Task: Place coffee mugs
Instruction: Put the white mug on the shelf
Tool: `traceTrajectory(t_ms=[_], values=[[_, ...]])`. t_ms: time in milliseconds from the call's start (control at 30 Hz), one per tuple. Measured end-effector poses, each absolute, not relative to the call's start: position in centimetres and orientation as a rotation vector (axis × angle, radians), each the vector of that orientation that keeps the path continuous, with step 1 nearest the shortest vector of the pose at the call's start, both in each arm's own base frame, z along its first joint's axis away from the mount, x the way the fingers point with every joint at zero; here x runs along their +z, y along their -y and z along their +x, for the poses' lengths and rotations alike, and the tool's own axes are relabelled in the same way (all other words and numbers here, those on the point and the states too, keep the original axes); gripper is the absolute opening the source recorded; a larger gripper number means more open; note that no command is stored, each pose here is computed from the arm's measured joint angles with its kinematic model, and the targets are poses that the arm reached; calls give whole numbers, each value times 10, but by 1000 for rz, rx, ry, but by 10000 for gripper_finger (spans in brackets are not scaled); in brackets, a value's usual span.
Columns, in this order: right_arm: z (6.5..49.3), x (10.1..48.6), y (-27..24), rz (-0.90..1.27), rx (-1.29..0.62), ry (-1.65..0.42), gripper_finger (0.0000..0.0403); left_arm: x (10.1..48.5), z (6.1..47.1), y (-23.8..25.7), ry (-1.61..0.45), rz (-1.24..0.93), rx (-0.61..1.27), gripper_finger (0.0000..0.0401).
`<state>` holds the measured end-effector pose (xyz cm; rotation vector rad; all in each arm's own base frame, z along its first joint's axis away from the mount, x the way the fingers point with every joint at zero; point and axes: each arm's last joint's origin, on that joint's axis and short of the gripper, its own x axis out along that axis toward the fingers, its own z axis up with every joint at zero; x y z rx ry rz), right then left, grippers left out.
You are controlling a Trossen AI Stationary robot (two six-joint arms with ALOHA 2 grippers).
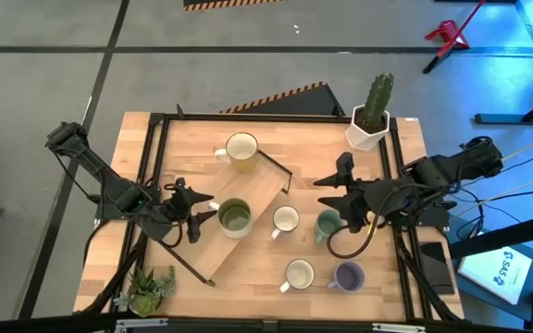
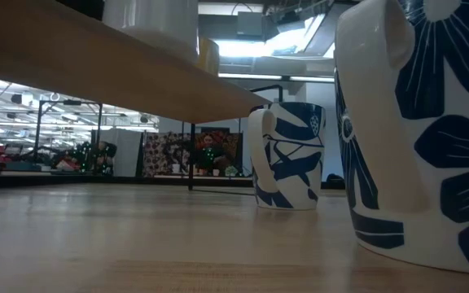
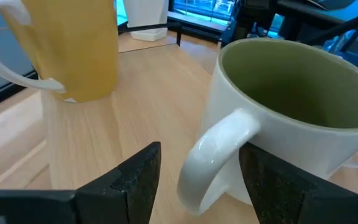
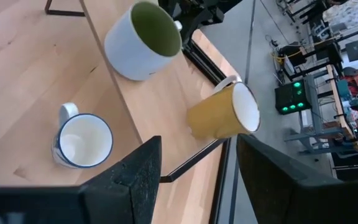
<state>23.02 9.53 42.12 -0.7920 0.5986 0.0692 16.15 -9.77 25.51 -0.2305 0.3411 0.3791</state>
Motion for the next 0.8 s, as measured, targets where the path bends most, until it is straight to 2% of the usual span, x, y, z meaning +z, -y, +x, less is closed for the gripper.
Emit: traceTrajectory(t_ms=[800], values=[[280, 392, -104, -701, 84, -649, 193, 254, 162, 102, -407, -303, 262, 212]])
